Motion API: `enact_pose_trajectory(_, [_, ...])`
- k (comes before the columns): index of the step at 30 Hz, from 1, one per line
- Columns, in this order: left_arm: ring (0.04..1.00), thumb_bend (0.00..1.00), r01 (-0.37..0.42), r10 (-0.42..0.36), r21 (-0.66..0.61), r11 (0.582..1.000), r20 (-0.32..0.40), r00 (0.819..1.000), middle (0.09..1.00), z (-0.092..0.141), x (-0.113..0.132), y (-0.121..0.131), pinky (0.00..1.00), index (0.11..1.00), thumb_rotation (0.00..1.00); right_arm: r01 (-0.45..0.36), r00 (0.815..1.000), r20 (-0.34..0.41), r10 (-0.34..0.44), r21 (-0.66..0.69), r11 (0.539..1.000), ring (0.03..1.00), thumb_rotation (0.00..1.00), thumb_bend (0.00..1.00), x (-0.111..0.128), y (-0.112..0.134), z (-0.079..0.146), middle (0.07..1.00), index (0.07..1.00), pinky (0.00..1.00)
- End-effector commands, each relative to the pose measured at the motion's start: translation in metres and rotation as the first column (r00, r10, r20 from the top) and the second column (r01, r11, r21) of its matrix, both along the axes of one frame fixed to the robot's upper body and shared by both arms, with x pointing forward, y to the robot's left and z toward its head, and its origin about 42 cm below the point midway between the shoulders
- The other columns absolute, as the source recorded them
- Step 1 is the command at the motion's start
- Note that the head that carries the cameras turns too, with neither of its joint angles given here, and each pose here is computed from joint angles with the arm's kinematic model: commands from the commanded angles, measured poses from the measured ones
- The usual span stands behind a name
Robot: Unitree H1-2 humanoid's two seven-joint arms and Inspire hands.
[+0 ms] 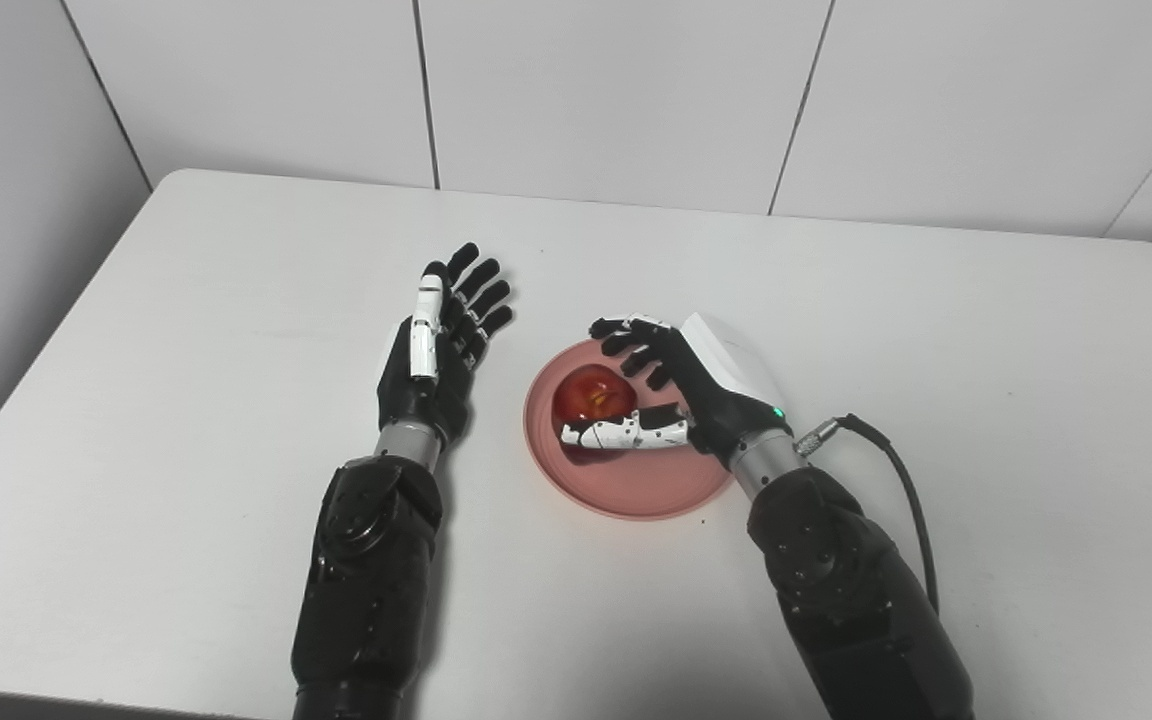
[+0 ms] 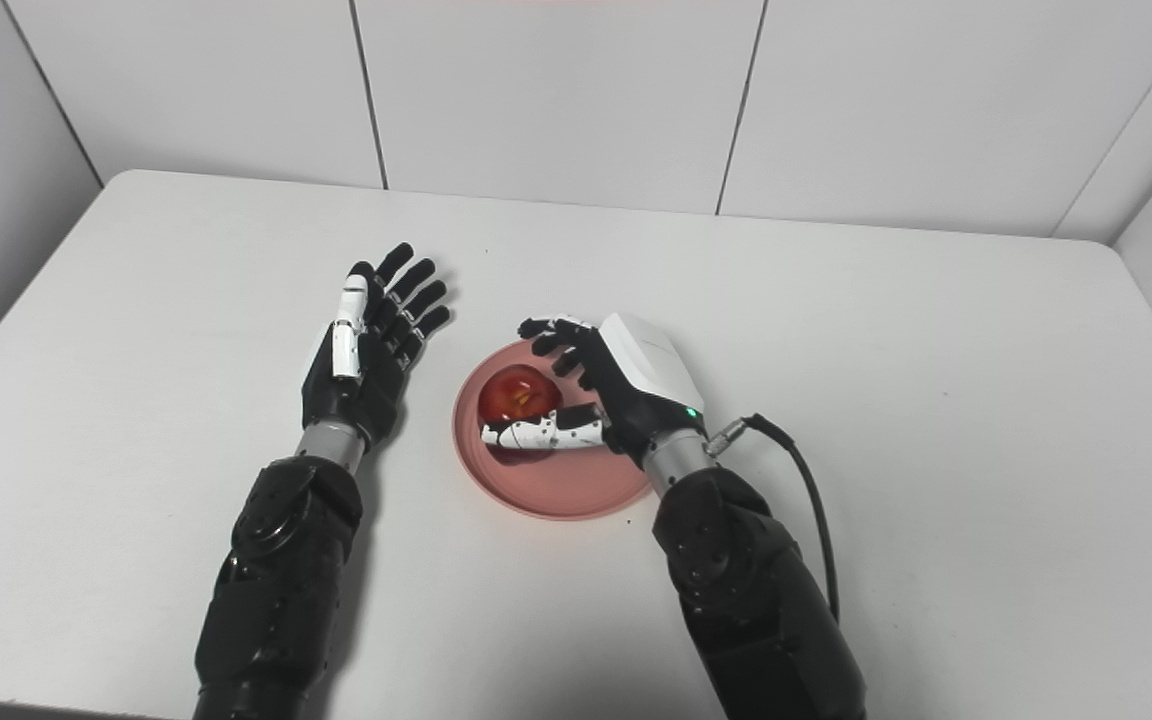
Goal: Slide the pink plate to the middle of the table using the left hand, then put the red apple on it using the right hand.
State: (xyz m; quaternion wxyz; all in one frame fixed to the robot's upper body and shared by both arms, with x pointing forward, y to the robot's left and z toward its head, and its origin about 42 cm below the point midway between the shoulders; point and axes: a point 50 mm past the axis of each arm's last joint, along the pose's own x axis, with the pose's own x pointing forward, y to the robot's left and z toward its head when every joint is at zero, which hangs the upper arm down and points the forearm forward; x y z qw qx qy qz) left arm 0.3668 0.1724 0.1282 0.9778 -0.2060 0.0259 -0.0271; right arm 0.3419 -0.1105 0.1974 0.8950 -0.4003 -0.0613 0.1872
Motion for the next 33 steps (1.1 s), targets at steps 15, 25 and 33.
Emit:
enact_pose_trajectory(15, [0.863,0.37,0.004,-0.004,-0.005,1.000,-0.014,1.000,0.873,0.001,0.002,-0.002,0.87,0.860,1.00,-0.034,0.989,0.142,0.030,0.027,0.999,0.810,0.57,1.00,-0.003,-0.018,0.049,0.851,0.869,0.73])
enact_pose_trajectory(25, [0.859,0.38,0.004,-0.004,0.000,1.000,-0.019,1.000,0.869,-0.001,0.002,0.000,0.86,0.855,1.00,0.027,0.988,0.148,-0.045,0.124,0.992,0.822,0.67,1.00,-0.005,-0.041,0.057,0.863,0.898,0.73])
enact_pose_trajectory(33, [0.861,0.38,0.008,-0.008,0.003,1.000,-0.013,1.000,0.872,-0.005,0.003,0.004,0.86,0.856,1.00,0.116,0.970,0.191,-0.152,0.190,0.975,0.856,0.81,1.00,-0.007,-0.066,0.053,0.872,0.889,0.78])
